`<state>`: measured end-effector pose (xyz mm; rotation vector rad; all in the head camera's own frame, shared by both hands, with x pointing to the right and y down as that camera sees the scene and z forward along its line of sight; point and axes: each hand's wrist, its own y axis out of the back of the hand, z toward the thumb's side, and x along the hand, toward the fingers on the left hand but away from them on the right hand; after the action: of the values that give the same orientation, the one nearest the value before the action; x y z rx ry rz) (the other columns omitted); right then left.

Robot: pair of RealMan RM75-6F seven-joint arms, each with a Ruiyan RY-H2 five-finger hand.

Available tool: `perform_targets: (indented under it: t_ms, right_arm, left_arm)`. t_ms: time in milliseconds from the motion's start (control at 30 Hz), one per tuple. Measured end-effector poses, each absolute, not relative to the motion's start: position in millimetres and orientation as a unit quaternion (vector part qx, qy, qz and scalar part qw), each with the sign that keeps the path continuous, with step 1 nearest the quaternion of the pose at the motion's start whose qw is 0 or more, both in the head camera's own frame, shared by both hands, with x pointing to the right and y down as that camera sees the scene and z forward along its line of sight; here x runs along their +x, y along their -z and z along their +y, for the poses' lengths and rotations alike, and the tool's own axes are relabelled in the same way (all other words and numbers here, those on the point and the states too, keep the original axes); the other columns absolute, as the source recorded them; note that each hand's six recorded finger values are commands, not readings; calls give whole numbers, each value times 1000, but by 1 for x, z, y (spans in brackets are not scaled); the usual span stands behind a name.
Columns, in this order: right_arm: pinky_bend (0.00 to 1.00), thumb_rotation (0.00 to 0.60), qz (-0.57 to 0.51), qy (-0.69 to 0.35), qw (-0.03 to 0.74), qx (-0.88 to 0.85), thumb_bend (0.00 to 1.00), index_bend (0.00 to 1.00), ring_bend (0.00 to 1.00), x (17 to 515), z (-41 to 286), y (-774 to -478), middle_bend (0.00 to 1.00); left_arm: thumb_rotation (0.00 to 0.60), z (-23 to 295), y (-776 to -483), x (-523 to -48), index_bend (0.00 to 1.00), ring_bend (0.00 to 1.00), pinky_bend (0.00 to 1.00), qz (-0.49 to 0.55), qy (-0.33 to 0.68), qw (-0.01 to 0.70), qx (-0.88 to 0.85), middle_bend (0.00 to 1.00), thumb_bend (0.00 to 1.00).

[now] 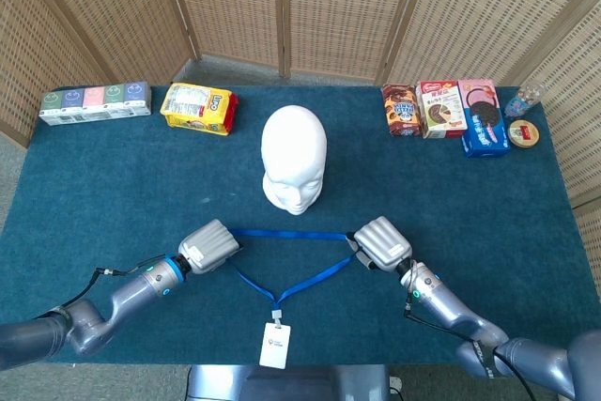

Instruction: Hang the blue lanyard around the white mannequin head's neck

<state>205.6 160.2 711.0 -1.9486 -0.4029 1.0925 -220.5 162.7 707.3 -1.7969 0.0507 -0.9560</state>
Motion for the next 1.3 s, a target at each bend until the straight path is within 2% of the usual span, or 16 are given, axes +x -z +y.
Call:
perform_targets:
  t_ms: [500,1300]
  right_arm:
    - [1000,600,-210,-408,404,-791,518,741,1000,202,155,-683,1000]
    - [1000,600,-303,-343,377,-805,524,747,1000,203,125,-593,1000]
  left_arm:
    - [600,153,-675,-239,635,1000,1000,87,393,515,-757,1000,433]
    - [600,123,-592,-248,644,1000,1000,206,354,518,-751,1000,433]
